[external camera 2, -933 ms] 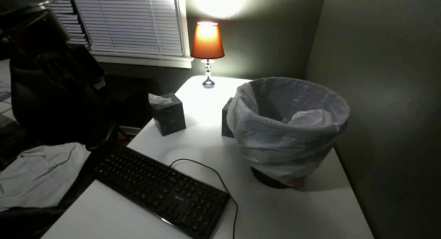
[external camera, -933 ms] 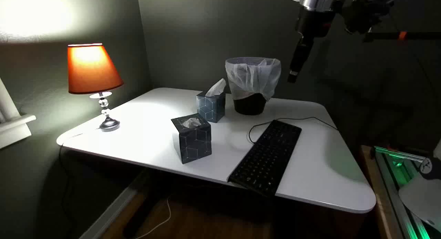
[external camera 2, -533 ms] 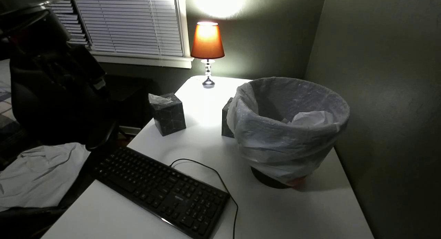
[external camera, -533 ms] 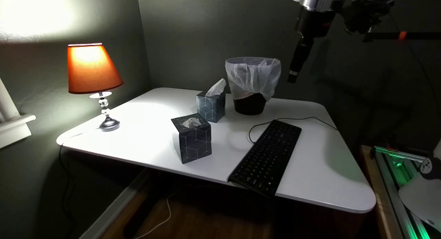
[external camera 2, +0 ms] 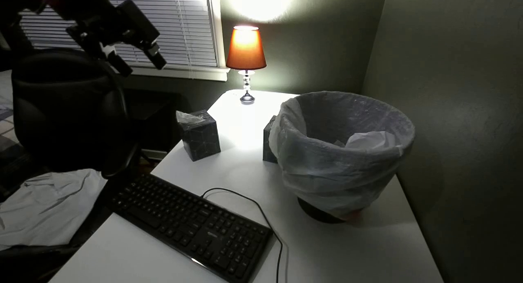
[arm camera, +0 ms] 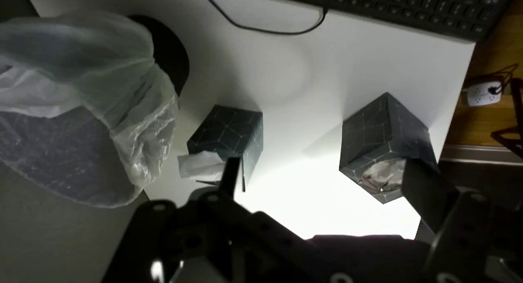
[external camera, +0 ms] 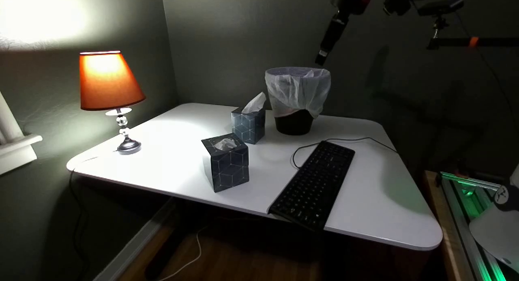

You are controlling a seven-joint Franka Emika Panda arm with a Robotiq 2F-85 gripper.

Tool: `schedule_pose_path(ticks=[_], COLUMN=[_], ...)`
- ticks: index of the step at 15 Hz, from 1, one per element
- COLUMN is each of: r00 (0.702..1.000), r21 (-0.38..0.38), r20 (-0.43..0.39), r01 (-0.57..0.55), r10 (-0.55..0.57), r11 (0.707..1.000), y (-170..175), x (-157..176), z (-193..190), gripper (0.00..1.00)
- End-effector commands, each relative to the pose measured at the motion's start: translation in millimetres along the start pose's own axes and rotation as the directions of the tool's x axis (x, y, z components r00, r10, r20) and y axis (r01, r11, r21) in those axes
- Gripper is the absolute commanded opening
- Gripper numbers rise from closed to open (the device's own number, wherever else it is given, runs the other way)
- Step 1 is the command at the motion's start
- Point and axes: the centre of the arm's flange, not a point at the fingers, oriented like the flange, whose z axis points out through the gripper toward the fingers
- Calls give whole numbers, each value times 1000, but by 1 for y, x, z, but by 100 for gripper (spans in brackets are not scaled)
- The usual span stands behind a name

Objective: Stack the tissue boxes together.

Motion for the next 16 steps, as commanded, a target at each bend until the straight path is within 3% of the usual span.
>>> schedule_pose_path(ticks=[1, 5, 10, 11, 16], r00=[1000, 997, 985, 993, 989], r21=[36, 58, 58, 42, 50], r20=[-8, 48, 113, 69, 90], r01=[-4, -62, -141, -103, -120], r10=[4, 59, 134, 100, 115], r11=[999, 996, 988, 994, 992], y=[34, 60, 59, 58, 58], x=[53, 98, 145, 115, 134], z=[19, 48, 93, 76, 97], gripper=[100, 100, 100, 100, 100])
